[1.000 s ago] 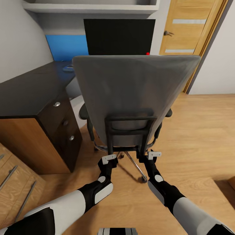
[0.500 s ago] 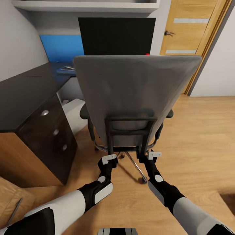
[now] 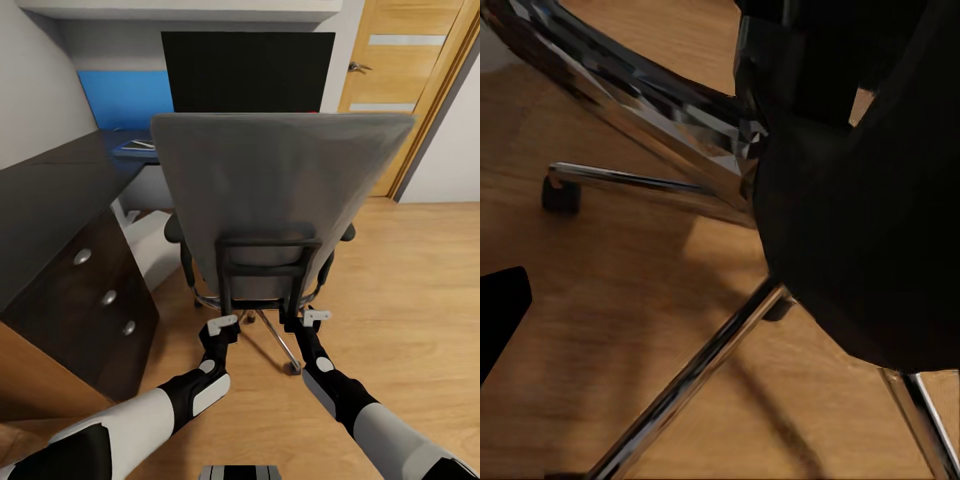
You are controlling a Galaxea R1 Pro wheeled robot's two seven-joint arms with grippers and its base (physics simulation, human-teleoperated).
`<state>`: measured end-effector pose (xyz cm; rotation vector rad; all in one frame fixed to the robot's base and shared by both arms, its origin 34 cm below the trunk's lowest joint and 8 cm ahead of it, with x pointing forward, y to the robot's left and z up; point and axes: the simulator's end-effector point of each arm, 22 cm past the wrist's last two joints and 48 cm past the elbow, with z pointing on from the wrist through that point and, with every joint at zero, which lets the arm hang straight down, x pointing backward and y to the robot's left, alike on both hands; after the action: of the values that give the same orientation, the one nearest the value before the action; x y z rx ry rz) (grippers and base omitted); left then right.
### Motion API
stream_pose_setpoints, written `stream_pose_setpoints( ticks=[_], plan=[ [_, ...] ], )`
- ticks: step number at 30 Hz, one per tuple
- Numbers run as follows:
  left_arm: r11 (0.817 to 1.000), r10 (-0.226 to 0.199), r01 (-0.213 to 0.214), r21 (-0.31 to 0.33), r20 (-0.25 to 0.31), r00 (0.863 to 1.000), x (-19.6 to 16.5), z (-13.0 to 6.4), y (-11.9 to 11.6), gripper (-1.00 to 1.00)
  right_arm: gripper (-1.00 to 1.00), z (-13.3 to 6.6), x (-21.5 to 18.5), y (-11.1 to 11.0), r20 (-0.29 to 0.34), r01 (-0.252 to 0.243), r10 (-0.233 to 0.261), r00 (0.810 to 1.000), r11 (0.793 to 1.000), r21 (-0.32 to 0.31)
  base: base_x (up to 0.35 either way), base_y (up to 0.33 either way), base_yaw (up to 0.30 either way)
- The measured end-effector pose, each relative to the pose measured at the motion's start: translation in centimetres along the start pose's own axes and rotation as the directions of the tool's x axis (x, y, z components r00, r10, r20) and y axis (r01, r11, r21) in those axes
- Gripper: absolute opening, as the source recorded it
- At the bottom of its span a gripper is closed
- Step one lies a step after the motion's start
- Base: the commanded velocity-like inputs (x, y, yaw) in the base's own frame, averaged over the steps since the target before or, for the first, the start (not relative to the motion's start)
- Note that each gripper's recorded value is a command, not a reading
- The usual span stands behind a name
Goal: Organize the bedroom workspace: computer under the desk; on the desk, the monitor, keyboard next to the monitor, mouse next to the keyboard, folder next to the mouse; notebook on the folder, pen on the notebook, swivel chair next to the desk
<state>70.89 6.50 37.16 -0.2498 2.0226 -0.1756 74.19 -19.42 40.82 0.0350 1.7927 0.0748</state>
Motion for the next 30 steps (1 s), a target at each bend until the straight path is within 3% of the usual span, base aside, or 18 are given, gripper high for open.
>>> stream_pose_setpoints(
  ticks=[30],
  plan=[
    [1.000, 0.017, -0.017, -0.006, -0.004, 1.000, 0.27, 0.06, 0.40, 1.00, 1.00, 0.00, -0.04, 0.21, 0.001, 0.008, -0.008, 1.000, 1.000, -0.006, 0.307, 0.001, 0.020]
  ],
)
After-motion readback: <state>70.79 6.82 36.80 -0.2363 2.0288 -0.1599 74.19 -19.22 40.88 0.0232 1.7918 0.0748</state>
